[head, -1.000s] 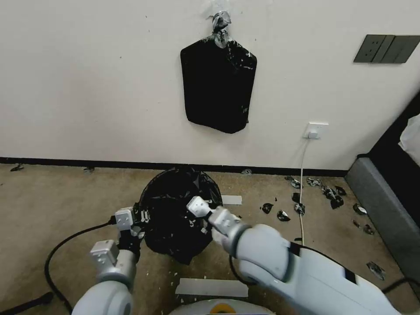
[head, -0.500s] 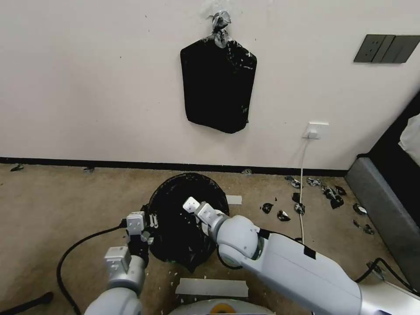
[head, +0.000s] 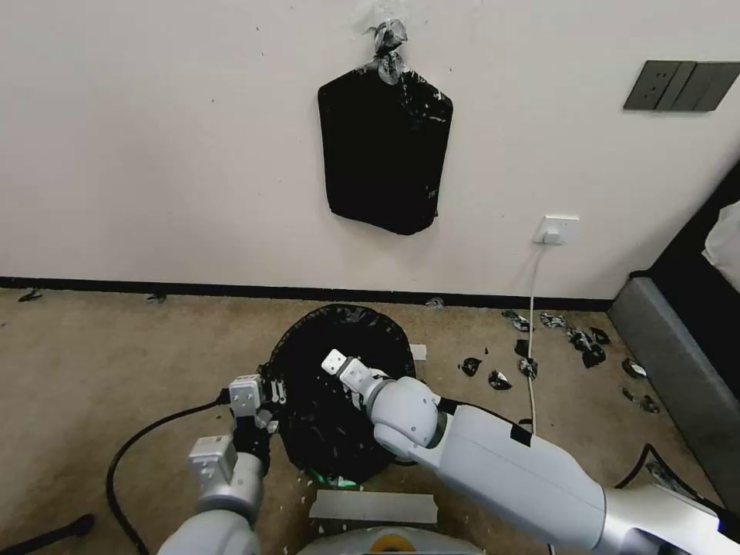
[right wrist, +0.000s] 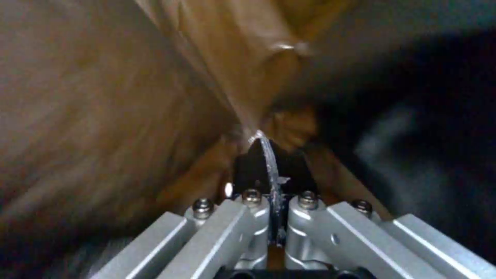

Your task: Place a trash bag onto the trash bin.

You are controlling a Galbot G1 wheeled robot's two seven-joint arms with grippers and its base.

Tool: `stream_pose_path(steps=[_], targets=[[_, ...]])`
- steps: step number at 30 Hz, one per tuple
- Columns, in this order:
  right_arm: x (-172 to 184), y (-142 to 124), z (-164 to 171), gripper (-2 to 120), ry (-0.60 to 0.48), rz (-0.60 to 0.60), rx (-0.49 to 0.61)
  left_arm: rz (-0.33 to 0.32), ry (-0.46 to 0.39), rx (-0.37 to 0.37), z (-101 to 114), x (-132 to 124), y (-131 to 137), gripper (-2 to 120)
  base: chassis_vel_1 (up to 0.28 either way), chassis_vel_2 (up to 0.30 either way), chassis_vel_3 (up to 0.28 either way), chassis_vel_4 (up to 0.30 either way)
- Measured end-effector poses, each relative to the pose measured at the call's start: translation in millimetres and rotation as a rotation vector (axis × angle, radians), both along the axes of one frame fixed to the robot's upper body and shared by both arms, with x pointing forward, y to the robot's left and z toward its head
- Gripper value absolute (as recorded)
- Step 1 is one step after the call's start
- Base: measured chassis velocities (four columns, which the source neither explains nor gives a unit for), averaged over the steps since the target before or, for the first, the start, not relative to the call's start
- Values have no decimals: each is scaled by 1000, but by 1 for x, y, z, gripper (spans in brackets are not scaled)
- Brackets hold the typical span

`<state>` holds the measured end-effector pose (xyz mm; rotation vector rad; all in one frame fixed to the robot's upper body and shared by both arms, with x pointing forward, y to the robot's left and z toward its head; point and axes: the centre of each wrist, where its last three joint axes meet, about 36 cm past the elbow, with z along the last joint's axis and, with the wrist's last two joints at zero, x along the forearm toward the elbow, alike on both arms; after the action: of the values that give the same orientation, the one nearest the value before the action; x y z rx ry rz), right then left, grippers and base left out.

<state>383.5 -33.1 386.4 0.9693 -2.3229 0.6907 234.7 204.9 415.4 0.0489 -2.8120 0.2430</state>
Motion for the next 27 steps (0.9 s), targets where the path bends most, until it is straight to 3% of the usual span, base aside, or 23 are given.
stream_pose_path(steps=[10, 13, 14, 15, 17, 19, 22, 27], targets=[[-36, -48, 59, 0, -45, -33, 178, 77, 80, -154, -4, 11, 12, 3, 0, 0, 0, 0], [-50, -67, 84, 0, -142, -42, 317, 93, 187, -339, 3, 15, 13, 3, 0, 0, 0, 0], [-50, -67, 84, 0, -142, -42, 317, 93, 187, -339, 3, 15, 13, 3, 0, 0, 0, 0], [-51, -72, 88, 0, -199, -53, 379, 84, 226, -399, 5, 16, 12, 3, 0, 0, 0, 0], [-54, -79, 91, 0, -261, -88, 462, 58, 286, -447, 3, 16, 13, 3, 0, 0, 0, 0], [-55, -80, 91, 2, -268, -96, 474, 48, 301, -453, 1, 16, 13, 3, 0, 0, 0, 0], [-68, -87, 84, 18, -270, -107, 520, 18, 370, -429, -17, 15, 15, 3, 0, 0, 0, 0], [-75, -91, 75, 34, -263, -88, 533, 5, 409, -381, -34, 13, 17, 3, 0, 0, 0, 0]])
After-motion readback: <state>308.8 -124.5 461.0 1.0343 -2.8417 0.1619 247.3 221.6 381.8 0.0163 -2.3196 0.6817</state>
